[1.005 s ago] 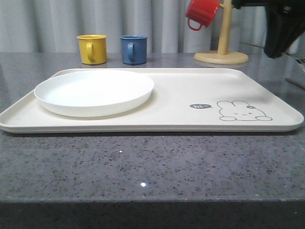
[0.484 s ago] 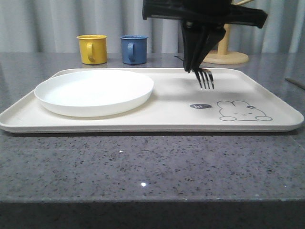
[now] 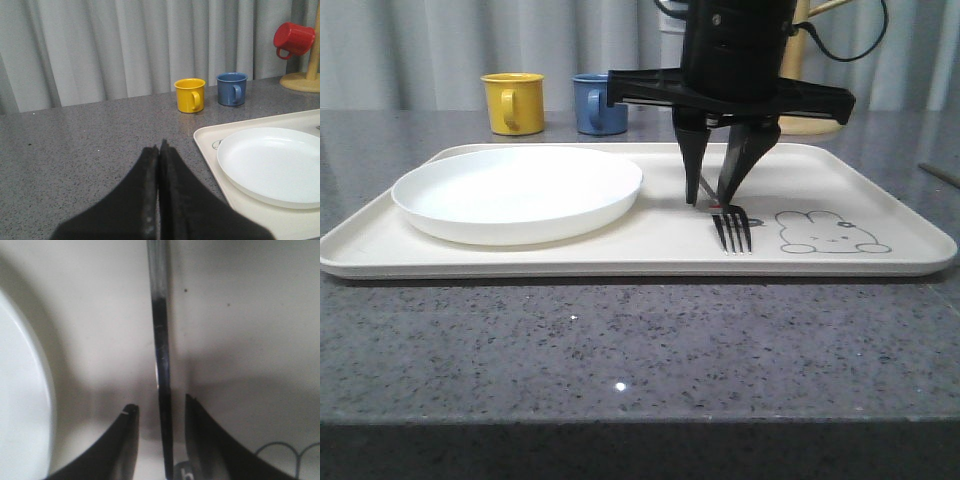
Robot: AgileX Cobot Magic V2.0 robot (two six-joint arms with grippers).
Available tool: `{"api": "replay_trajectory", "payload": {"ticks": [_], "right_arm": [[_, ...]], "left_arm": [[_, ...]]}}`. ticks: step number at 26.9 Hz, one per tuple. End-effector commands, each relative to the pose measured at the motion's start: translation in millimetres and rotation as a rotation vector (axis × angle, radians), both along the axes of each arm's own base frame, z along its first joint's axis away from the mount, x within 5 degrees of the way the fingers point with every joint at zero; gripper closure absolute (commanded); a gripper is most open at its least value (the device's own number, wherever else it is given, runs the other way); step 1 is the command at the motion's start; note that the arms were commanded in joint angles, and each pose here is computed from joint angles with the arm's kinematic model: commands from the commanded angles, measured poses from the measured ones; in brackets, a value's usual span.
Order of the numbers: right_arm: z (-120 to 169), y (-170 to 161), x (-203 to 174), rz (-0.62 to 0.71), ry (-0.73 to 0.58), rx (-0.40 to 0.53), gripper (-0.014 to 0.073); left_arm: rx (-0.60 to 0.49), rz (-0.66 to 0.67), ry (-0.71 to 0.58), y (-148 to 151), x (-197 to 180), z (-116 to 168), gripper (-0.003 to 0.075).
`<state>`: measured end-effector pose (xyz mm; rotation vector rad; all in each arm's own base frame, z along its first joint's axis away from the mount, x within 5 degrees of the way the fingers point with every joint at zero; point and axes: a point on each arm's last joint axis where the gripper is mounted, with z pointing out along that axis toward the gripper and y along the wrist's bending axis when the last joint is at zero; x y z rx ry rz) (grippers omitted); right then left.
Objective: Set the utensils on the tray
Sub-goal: 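Lower the fork onto the tray beside the plate and release, then grasp the metal chopsticks with the right gripper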
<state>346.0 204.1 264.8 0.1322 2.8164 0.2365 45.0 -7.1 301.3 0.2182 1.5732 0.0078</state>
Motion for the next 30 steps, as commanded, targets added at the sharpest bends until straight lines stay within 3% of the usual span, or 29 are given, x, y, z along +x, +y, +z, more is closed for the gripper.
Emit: {"api": "replay_trajectory", "payload": {"ticks": [1, 6, 12, 16, 19, 28, 30], "right_arm": [[49, -11, -5, -0.011, -0.148, 0.059, 0.0226], [84, -59, -10, -0.031, -0.204, 0.013, 0.0223], [102, -146, -12, -0.091, -0.184, -0.104, 0.0223], [84, -191, -14, -0.116, -0.11, -0.155, 0.0223], [59, -207, -14, -0.101, -0.076, -0.139, 0.0223], [7, -209, 2, -0.068, 0.029, -0.117, 0.0228], [3, -209, 4, -0.067, 0.04, -0.117, 0.0273]], "left_arm": [[-0.032, 0.003, -0.096, 0, -1, 16, 0.0739], [-0.032, 0.003, -0.096, 0, -1, 16, 0.0739], [-0.032, 0.003, -0.096, 0, -1, 16, 0.0739], [-0.032, 0.003, -0.096, 0, -1, 16, 0.0739], [-0.032, 0.003, -0.096, 0, -1, 16, 0.0739], [-0.032, 0.003, -0.096, 0, -1, 16, 0.0739], [-0.032, 0.003, -0.096, 0, -1, 16, 0.0739]]}}
